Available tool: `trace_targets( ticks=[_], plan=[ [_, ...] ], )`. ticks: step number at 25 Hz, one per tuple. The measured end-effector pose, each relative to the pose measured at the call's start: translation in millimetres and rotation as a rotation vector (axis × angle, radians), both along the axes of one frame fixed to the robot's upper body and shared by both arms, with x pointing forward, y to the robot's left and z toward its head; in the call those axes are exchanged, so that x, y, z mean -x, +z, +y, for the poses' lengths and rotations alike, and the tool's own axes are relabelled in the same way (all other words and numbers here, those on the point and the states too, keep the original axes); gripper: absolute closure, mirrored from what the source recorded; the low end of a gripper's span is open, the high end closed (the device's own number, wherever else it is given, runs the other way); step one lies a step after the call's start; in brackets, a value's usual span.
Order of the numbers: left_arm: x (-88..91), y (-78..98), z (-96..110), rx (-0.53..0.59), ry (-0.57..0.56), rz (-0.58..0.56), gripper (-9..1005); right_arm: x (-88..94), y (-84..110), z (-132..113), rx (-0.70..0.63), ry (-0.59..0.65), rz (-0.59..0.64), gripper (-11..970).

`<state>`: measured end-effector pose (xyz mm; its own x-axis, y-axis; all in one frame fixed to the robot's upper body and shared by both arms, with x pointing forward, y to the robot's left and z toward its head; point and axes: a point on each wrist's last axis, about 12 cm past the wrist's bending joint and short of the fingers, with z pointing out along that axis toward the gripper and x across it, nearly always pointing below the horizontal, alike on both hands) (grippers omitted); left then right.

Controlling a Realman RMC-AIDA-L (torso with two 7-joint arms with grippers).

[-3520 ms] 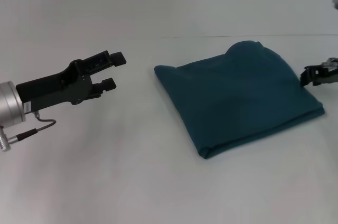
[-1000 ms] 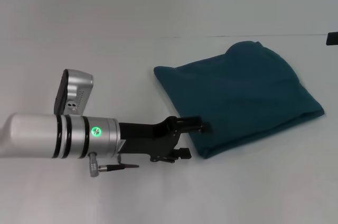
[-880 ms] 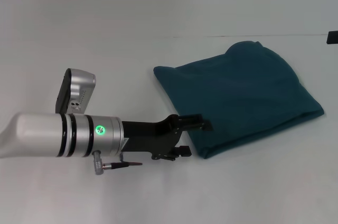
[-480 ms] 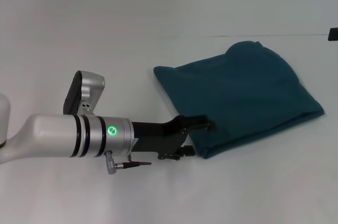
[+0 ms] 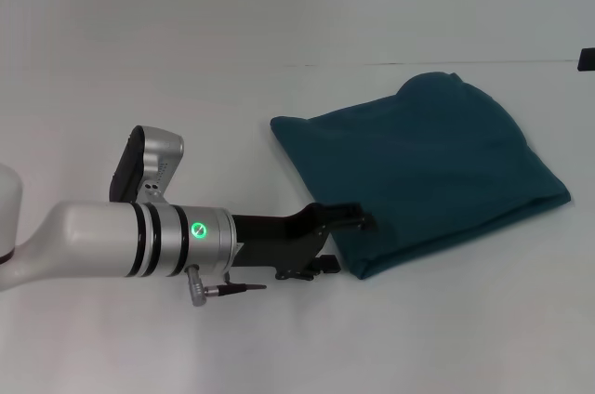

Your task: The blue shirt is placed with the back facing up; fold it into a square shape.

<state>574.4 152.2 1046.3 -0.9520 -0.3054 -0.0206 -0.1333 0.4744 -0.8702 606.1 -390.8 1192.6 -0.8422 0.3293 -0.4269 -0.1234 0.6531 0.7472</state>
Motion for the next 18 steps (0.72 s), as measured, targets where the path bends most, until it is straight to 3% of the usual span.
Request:
trace_targets(
  ticks=[18],
  plan=[
    [0.3,-5.2,-13.1,-0.022,-0.021,0.008,102,3.1,-3.8,-0.5,-0.008,0.001,0.013,165]
  ],
)
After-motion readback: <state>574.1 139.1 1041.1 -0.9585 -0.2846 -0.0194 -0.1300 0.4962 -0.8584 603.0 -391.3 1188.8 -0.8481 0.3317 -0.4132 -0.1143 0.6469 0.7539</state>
